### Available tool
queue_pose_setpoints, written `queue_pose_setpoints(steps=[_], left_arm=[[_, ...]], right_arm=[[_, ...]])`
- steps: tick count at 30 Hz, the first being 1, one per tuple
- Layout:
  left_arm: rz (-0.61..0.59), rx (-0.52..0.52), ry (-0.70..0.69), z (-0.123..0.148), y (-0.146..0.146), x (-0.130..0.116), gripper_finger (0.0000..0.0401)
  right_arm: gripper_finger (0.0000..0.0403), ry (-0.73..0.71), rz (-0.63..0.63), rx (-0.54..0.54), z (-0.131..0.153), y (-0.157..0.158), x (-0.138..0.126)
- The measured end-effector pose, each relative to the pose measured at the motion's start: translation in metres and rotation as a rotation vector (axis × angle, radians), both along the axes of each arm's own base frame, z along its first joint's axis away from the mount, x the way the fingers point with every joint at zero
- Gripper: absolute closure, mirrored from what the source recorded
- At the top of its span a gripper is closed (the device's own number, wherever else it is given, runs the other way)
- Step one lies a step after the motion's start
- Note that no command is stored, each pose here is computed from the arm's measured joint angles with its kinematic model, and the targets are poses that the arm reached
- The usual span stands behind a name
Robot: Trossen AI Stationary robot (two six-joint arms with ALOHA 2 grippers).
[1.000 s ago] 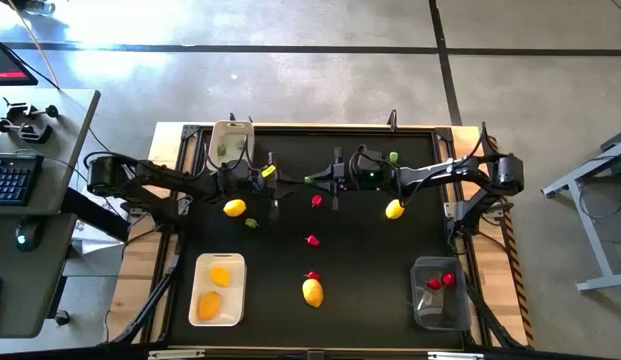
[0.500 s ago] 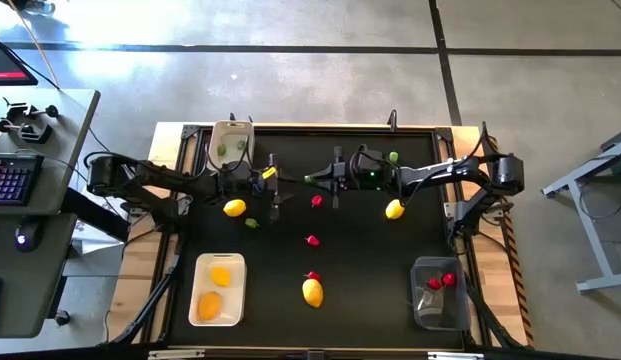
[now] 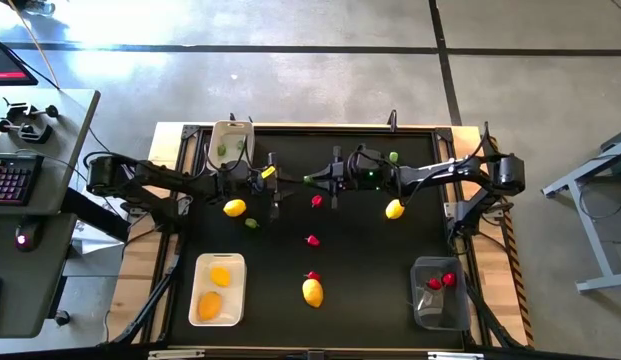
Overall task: Sort produce into baskets
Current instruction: Put the green chili pepper into the gray bin
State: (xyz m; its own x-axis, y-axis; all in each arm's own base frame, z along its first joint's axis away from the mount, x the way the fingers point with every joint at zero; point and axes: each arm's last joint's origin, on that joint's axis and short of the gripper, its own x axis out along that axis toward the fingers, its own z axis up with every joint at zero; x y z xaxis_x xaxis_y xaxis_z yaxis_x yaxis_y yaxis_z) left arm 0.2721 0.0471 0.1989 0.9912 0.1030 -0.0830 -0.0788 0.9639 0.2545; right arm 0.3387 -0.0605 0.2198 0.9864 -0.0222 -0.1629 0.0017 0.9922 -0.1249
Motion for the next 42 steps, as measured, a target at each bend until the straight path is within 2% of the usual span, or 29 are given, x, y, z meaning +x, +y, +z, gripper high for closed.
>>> queue_pose_setpoints(steps=[7, 17, 21, 27, 32, 42], left_arm=[[0.091, 0.009, -0.001, 0.001, 0.002, 0.000, 0.0309], [0.077, 0.012, 0.026, 0.001, 0.003, -0.002, 0.0306], [0.084, 0.016, 0.046, 0.006, 0.002, -0.007, 0.0286], [0.108, 0.001, 0.060, 0.014, 0.005, -0.015, 0.0235], [0.014, -0.049, 0.057, 0.014, 0.005, -0.015, 0.0212], [-0.031, -0.096, 0.039, 0.016, 0.004, -0.008, 0.0225]], right_arm=[[0.0354, -0.006, -0.013, 0.012, 0.001, -0.001, 0.000], [0.0354, 0.006, -0.001, 0.017, 0.000, 0.000, 0.001], [0.0354, 0.004, 0.022, 0.020, 0.001, 0.001, 0.001], [0.0354, 0.007, 0.031, 0.022, 0.000, 0.002, 0.001], [0.0354, -0.008, 0.026, 0.016, 0.002, 0.004, 0.002], [0.0354, -0.036, 0.041, -0.005, 0.005, 0.011, 0.003]])
